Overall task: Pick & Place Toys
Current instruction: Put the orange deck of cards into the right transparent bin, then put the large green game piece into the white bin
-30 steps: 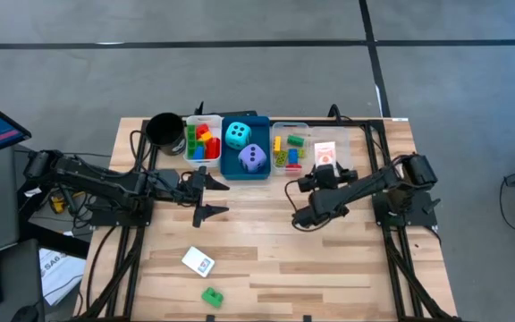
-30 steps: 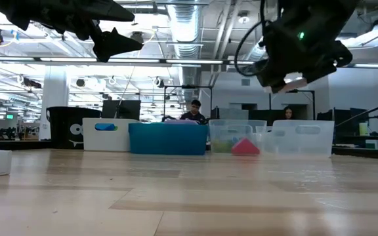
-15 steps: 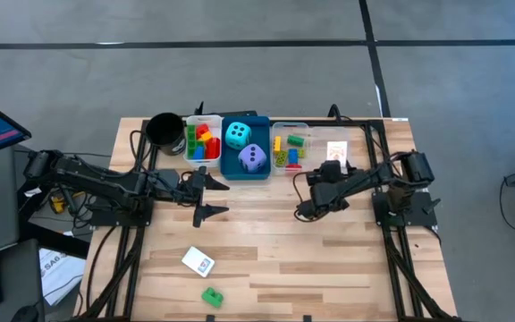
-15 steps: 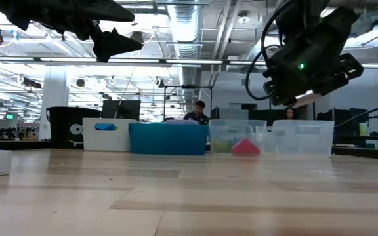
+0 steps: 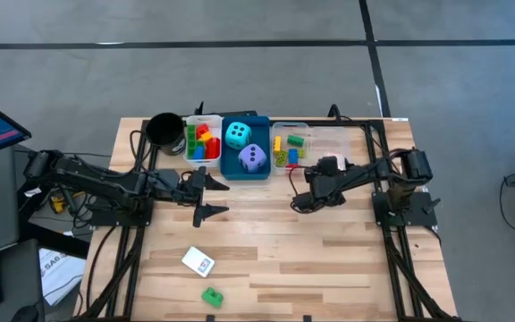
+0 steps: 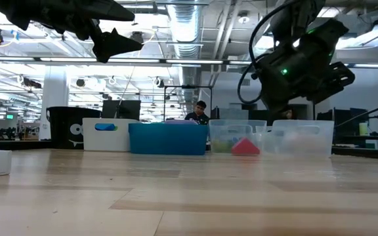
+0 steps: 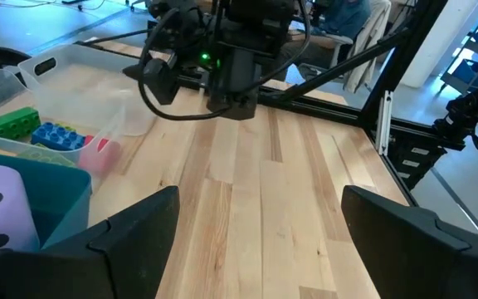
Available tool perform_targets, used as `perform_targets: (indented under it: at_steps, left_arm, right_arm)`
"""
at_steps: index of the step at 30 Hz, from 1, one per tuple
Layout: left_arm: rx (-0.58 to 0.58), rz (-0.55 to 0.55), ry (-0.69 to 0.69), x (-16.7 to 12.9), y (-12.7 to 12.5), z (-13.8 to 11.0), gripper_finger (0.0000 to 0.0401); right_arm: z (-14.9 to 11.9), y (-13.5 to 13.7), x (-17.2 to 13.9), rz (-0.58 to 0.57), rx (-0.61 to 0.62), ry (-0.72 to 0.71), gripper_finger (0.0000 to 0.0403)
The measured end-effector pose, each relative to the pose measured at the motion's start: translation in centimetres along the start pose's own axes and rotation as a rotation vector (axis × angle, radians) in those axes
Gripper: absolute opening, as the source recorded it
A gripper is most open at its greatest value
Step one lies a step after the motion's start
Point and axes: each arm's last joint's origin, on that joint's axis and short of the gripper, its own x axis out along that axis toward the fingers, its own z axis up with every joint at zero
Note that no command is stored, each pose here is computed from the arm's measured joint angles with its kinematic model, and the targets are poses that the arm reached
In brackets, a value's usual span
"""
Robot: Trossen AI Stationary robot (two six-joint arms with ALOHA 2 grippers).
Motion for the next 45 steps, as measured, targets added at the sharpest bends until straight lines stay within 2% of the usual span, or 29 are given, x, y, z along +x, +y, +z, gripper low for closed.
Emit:
perform_targets:
  at_steps: [8,13,19,25,30,33,35,38,41,45]
  left_arm:
    - [0.0,-0.004,0.001,0.0,0.0,0.0,0.0328]
    - [0.0,-0.004,0.001,0.0,0.0,0.0,0.0328]
    - [0.0,-0.003,0.001,0.0,0.0,0.0,0.0328]
    - [0.0,-0.003,0.001,0.0,0.0,0.0,0.0328]
    - [0.001,-0.005,0.008,0.0,0.0,-0.1,0.0328]
    - [-0.001,-0.069,0.064,0.0,-0.1,-0.5,0.0328]
    - [-0.019,-0.131,0.098,-0.1,-0.3,-0.7,0.0328]
    - [-0.018,-0.196,0.133,-0.2,-0.9,-1.0,0.0328]
    - [0.007,-0.223,0.183,-0.4,-1.9,-1.7,0.0322]
    - [0.027,-0.279,0.252,-1.1,-3.9,-2.8,0.0308]
  right_arm:
    - [0.2,0.0,0.2,-0.003,-0.024,-0.022,0.0389]
    - [0.1,0.4,-2.0,0.101,-0.02,-0.113,0.0389]
    - [-0.8,1.8,-8.3,0.395,-0.036,-0.22,0.0388]
    - [-2.6,3.7,-15.2,0.733,-0.19,-0.305,0.0388]
    - [-2.3,5.2,-19.4,1.097,-0.3,-0.293,0.0388]
    - [-2.3,5.8,-20.7,1.277,-0.358,-0.33,0.0388]
    - [-2.2,6.2,-21.3,1.369,-0.35,-0.355,0.0388]
    - [-2.8,6.9,-21.3,1.429,-0.39,-0.376,0.0388]
    - [-3.1,7.9,-21.6,1.554,-0.354,-0.329,0.0388]
    - [-4.7,9.0,-21.6,1.603,-0.341,-0.269,0.0388]
